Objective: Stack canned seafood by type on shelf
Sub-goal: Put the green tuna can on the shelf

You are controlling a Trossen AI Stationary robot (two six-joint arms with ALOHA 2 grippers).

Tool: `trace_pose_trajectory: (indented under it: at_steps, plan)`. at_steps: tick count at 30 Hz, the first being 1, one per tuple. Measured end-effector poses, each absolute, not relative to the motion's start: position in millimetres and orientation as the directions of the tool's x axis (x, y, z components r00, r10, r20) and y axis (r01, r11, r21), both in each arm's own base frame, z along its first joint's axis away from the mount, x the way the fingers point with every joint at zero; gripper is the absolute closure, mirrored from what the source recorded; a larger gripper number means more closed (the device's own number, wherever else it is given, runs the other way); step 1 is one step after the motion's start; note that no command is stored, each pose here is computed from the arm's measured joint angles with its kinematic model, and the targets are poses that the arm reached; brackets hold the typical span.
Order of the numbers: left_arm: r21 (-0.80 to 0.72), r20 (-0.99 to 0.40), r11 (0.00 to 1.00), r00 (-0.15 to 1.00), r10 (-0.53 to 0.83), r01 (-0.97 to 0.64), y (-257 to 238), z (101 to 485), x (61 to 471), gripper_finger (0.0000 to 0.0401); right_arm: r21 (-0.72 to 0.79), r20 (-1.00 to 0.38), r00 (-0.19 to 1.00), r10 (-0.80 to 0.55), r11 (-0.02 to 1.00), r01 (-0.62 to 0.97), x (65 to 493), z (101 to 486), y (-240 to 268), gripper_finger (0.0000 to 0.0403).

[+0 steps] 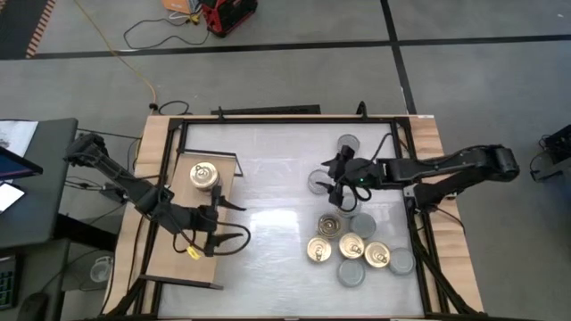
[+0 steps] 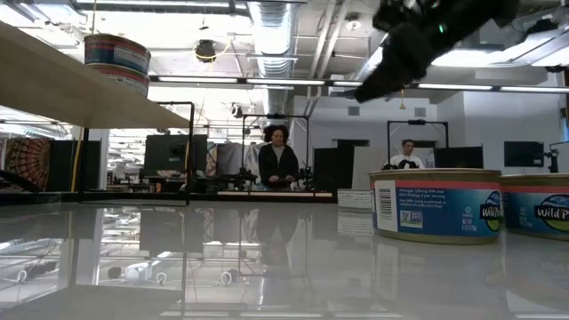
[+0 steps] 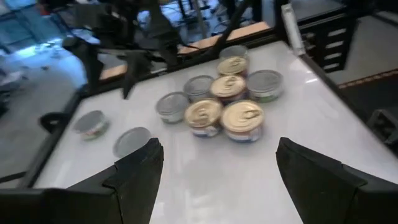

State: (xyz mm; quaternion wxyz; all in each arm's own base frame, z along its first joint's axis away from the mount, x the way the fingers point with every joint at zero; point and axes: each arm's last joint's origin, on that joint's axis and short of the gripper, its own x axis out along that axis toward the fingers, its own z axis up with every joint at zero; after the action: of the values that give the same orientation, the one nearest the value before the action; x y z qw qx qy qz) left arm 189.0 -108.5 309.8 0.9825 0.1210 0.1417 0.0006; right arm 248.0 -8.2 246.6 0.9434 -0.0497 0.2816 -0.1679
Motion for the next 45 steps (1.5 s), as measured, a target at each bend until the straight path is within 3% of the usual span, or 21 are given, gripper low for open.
trace_pose_trajectory:
  at_steps: [14, 20, 30, 38, 45]
  plan:
    - [0.226, -0.293, 0.973, 0.955, 0.035, 0.034, -75.7, 308.9, 207.8, 0.0101, -0.131, -0.511, 0.801, -0.313, 0.949, 0.287, 219.9, 248.9, -17.2, 0.0081]
    - [0.224, -0.305, 0.974, 0.951, 0.043, 0.028, -60.1, 300.7, 229.5, 0.0101, -0.003, -0.636, 0.737, -0.226, 0.957, 0.291, 210.2, 238.5, -30.4, 0.0081]
    - [0.277, -0.284, 0.960, 0.953, 0.108, -0.026, -51.5, 279.6, 267.9, 0.0101, 0.033, -0.731, 0.652, -0.204, 0.943, 0.332, 213.5, 221.9, -29.2, 0.0085]
    - [0.356, -0.261, 0.924, 0.935, 0.241, -0.139, -52.1, 273.9, 274.9, 0.0101, -0.156, -0.753, 0.593, -0.284, 0.953, 0.259, 246.0, 192.3, -6.0, 0.0112]
    - [0.399, -0.237, 0.910, 0.946, 0.220, -0.112, -61.2, 280.2, 269.6, 0.0101, -0.395, -0.744, 0.522, -0.416, 0.905, 0.158, 269.2, 175.5, 17.4, 0.0118]
